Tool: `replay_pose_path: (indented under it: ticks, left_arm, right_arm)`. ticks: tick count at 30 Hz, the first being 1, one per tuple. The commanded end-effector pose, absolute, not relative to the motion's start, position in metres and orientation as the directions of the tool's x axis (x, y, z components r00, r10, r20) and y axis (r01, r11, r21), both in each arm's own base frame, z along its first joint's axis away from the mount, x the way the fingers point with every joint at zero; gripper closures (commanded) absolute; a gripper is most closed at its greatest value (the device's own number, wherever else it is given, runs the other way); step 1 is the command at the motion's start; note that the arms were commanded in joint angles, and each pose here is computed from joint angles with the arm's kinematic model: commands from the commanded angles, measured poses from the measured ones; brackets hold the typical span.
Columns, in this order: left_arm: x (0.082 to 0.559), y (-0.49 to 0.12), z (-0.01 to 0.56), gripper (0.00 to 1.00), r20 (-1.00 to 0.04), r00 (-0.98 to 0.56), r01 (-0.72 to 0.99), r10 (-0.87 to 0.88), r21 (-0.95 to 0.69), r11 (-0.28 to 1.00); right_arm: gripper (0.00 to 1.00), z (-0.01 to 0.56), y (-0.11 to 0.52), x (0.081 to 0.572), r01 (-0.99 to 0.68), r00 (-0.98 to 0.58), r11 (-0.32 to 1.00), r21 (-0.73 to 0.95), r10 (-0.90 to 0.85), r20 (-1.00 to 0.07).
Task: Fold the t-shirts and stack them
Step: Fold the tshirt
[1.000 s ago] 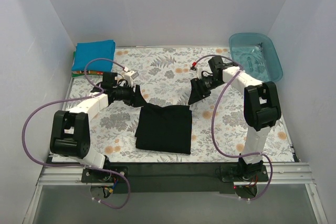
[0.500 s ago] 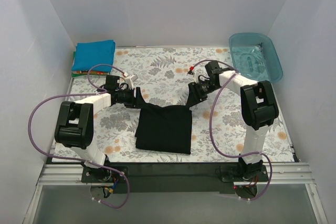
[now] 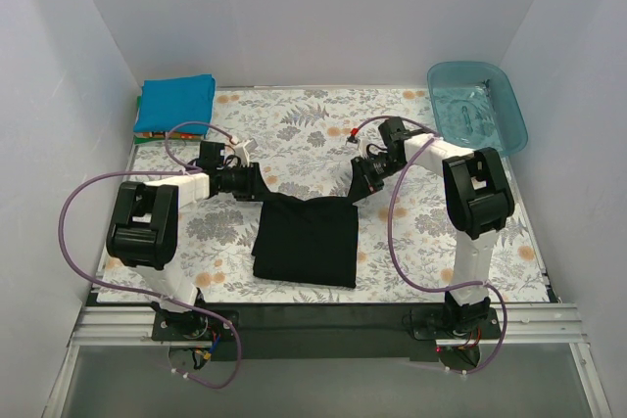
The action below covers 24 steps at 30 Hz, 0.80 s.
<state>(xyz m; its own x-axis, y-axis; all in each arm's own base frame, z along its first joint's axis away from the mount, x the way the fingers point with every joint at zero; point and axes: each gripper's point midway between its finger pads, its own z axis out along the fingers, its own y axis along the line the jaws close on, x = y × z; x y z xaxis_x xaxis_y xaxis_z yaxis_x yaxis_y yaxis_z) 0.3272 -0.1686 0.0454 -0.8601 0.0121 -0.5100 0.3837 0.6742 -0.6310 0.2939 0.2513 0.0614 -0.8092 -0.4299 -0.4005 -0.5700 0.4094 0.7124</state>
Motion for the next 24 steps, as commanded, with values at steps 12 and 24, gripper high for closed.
replay_pose_path:
  ticks: [12, 24]
  left_arm:
    - [0.333, -0.149, 0.098, 1.0, -0.679, -0.734, 0.462, 0.003, -0.496, 0.735]
    - [0.372, -0.128, 0.064, 1.0, -0.69, -0.724, 0.375, -0.007, -0.402, 0.835]
  right_arm:
    - [0.99, 0.104, 0.239, 0.297, -0.658, -0.753, 0.471, 0.588, -0.42, -0.506]
    - [0.99, 0.056, 0.223, 0.356, -0.652, -0.75, 0.629, 0.424, -0.451, -0.485]
